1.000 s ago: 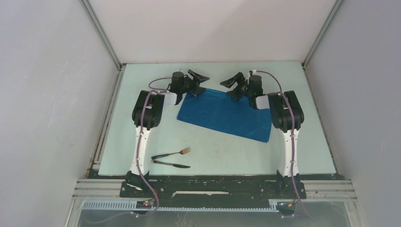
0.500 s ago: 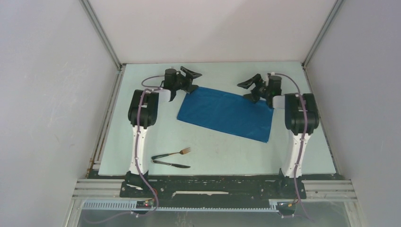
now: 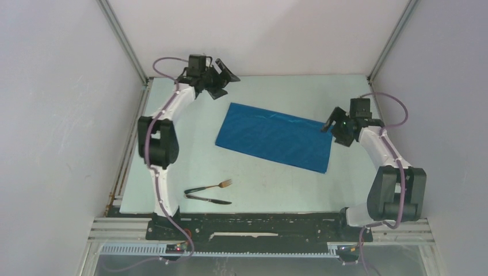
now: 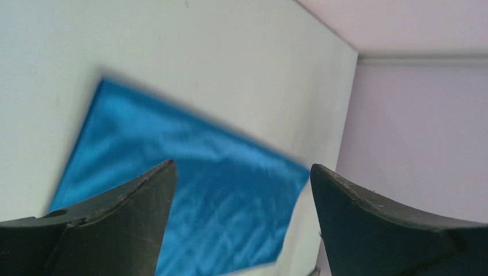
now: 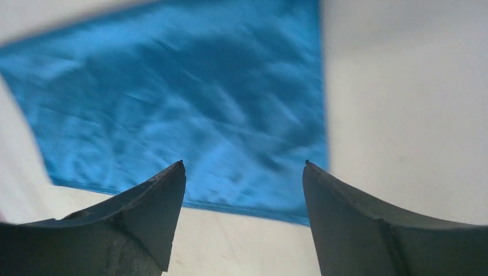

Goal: Fold the napkin into a case and place the utensils inside
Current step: Smooth out the rectangle-folded napkin at the center of the board, then pick up the rectangle-folded napkin from the center of the board.

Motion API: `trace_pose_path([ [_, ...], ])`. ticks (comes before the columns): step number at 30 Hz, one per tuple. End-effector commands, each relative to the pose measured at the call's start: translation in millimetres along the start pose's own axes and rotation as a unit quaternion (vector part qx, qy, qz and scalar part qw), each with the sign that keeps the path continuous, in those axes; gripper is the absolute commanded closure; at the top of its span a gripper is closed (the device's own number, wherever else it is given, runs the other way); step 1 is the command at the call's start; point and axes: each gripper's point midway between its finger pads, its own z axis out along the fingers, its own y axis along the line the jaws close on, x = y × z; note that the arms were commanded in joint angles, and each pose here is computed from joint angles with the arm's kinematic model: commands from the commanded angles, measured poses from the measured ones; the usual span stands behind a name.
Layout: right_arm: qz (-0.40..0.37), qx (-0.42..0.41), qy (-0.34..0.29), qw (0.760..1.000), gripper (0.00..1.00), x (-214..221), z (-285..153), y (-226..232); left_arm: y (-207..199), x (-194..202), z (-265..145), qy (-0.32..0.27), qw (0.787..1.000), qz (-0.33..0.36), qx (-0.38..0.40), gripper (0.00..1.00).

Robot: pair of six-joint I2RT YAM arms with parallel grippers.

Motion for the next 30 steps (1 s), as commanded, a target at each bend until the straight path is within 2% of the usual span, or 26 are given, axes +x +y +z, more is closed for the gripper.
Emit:
trace_pose_path([
  [1, -0.006, 0.075, 0.074, 0.994, 0.25, 48, -2, -57, -15, 45, -96, 0.034, 0.997, 0.061, -0.024, 0.08],
  [5, -0.024, 0.091, 0.103, 0.990, 0.39, 62, 4, -63, 12, 93, -130, 0.082, 0.990, 0.107, -0.035, 0.08],
  [9, -0.037, 0.123, 0.137, 0.982, 0.42, 76, 17, -76, 29, 115, -156, 0.096, 0.985, 0.138, -0.044, 0.09],
  [18, -0.081, 0.172, 0.162, 0.968, 0.40, 85, 40, -81, 30, 127, -165, 0.107, 0.982, 0.152, -0.026, 0.09],
  [25, -0.087, 0.178, 0.163, 0.967, 0.46, 88, 46, -82, 32, 133, -164, 0.120, 0.983, 0.137, -0.009, 0.10],
  [30, -0.107, 0.201, 0.165, 0.960, 0.45, 97, 50, -80, 32, 131, -165, 0.117, 0.984, 0.132, -0.007, 0.10],
])
